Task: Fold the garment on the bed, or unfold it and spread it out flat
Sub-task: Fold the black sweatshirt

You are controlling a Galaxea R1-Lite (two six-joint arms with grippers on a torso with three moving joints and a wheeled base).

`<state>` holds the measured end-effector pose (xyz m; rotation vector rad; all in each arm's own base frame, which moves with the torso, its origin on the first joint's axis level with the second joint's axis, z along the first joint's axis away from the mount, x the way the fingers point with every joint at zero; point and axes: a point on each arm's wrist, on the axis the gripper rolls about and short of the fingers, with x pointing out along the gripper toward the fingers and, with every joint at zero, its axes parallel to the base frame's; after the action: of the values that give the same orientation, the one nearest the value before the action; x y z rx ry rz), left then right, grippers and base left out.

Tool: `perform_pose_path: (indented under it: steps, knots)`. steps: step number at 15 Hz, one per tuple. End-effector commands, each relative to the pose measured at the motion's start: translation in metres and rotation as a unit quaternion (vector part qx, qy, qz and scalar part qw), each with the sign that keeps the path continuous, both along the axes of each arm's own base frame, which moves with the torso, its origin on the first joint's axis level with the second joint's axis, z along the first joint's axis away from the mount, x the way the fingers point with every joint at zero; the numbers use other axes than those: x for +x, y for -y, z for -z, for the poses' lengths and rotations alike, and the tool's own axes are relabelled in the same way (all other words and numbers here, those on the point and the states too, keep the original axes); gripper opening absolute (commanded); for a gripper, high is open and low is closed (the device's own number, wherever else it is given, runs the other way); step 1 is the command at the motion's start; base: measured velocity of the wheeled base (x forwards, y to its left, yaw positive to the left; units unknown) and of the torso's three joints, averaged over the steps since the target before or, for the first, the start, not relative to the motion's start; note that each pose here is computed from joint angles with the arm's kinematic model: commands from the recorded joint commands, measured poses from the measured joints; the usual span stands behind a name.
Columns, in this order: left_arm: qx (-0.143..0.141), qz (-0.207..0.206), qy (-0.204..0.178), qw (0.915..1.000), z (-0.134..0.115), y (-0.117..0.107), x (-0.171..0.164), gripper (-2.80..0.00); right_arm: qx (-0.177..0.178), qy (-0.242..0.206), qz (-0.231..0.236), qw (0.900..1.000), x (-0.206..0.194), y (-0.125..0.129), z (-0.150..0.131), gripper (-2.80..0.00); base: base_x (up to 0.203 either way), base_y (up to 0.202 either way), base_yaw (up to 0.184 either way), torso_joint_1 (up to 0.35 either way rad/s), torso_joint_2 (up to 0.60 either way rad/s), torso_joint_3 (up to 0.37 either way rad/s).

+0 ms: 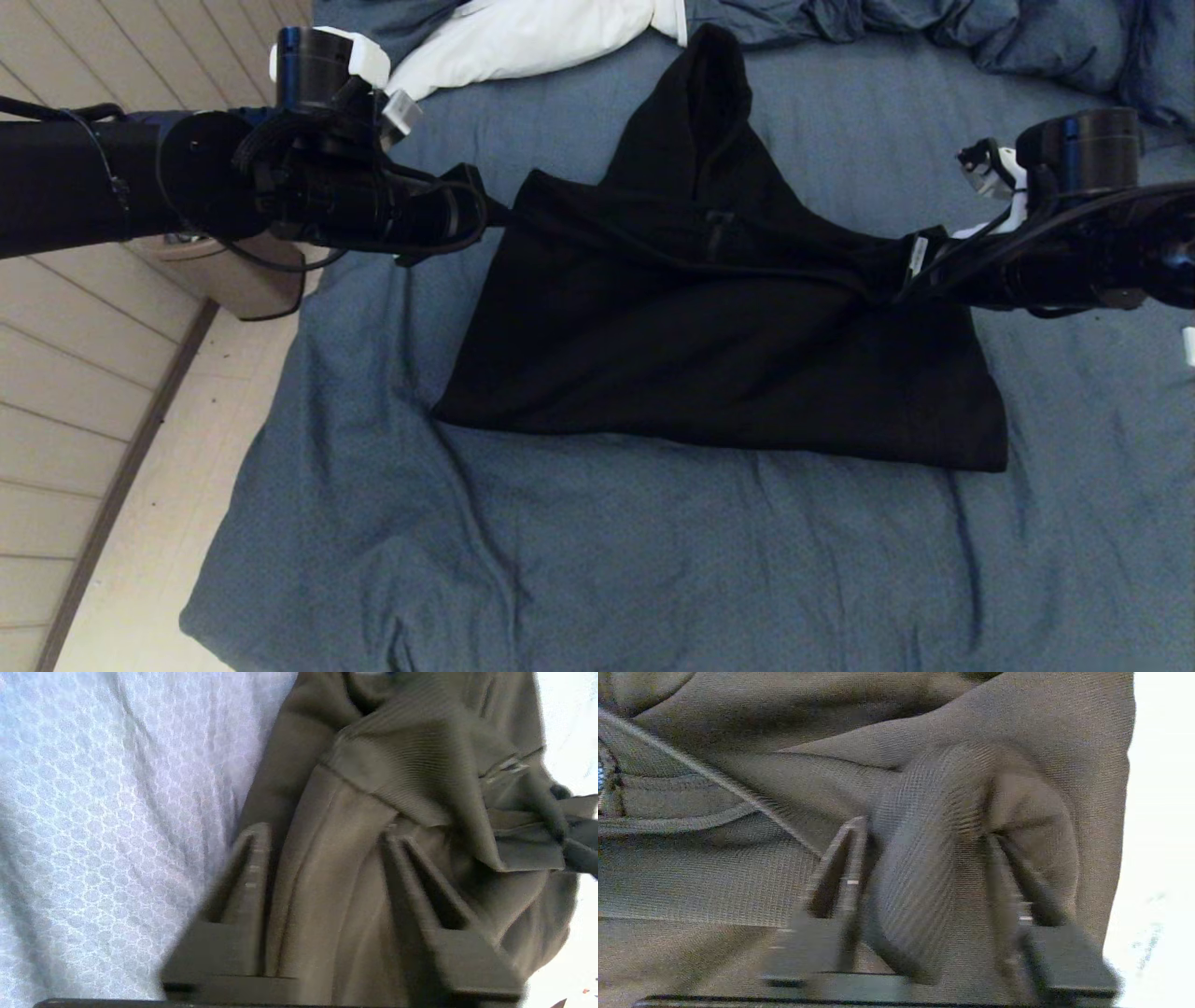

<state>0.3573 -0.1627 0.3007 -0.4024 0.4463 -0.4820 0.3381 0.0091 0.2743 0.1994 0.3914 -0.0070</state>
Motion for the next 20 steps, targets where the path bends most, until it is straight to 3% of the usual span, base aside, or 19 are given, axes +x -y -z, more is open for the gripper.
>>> perform_pose_path:
  steps: [1, 7, 8, 14, 20]
  knots:
    - [-0.007, 0.000, 0.011, 0.9999, -0.011, -0.003, -0.008, 0.00, 0.001, 0.007, -0.002, 1.000, -0.003, -0.001, -0.005, 0.00, 0.000, 0.000, 0.000, 0.000, 0.00, 0.000]
    - [-0.016, 0.000, 0.030, 0.9994, -0.044, -0.020, -0.045, 0.00, 0.002, 0.066, -0.001, 0.998, -0.035, 0.001, -0.046, 0.00, 0.000, 0.000, 0.000, 0.000, 0.00, 0.000]
    - [-0.016, 0.000, 0.029, 0.9994, -0.049, -0.023, -0.053, 0.00, 0.003, 0.071, -0.002, 0.997, -0.044, 0.001, -0.053, -2.80, 0.000, 0.000, 0.000, 0.000, 0.00, 0.000]
    - [0.002, -0.003, 0.003, 1.0000, -0.043, -0.038, -0.085, 0.00, 0.006, 0.046, -0.003, 0.999, -0.088, 0.002, -0.067, -2.80, 0.000, 0.000, 0.000, 0.000, 0.00, 0.000]
    - [0.037, -0.009, -0.039, 0.9985, -0.014, -0.055, -0.111, 0.00, 0.005, 0.009, 0.003, 1.000, -0.121, 0.005, -0.046, -2.80, 0.000, 0.000, 0.000, 0.000, 0.00, 0.000]
